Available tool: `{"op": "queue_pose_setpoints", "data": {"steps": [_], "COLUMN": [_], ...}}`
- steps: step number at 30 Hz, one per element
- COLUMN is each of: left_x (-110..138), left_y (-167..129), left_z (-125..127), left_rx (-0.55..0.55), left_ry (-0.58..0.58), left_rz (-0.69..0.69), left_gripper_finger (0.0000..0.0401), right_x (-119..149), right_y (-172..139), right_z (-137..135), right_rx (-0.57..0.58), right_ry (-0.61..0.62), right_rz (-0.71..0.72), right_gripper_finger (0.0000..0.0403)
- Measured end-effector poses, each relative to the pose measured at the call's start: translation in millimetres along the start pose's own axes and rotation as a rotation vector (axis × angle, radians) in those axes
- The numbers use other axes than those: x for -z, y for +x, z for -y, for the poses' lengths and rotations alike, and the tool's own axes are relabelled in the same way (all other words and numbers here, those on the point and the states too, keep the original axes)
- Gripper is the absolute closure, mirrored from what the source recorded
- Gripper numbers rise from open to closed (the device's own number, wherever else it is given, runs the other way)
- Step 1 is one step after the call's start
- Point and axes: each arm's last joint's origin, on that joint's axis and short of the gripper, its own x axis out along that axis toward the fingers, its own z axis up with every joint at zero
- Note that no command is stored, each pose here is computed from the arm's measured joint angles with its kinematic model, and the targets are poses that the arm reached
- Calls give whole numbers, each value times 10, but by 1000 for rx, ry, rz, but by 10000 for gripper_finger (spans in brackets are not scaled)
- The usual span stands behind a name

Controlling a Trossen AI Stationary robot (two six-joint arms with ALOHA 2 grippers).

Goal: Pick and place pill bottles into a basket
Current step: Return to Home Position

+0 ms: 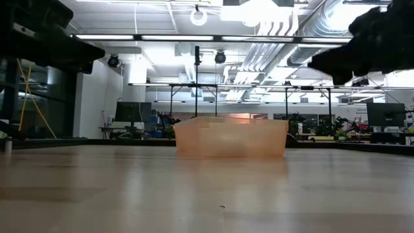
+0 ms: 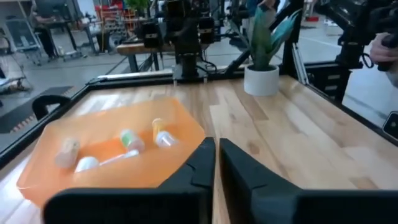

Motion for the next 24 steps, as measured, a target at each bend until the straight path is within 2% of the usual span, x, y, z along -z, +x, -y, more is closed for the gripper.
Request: {"op": "queue_pose_setpoints", "data": {"steps": [2, 4, 10, 13, 19, 24], "left_x": [-8, -11, 14, 40, 10, -18], "left_y": [-41, -77, -178, -168, -172, -177], "left_z": [8, 16, 27, 36, 41, 61], "left_rx": [3, 12, 39, 64, 84, 161], "left_ry": [13, 28, 27, 23, -5, -2], "left_rz": [16, 29, 38, 12, 43, 76], "left_gripper_finger": [333, 336, 379, 379, 331, 349], "right_x": [-28, -34, -47, -37, -68, -56], "right_y": [-1, -1, -15, -28, -69, -87], "right_z": [-17, -18, -27, -25, -53, -52], "right_rx": [-51, -55, -89, -77, -74, -50], "right_ry": [-18, -31, 18, 23, 0, -17], "right_rz": [27, 34, 44, 34, 70, 60], "right_gripper_finger": [261, 261, 261, 261, 261, 261]}}
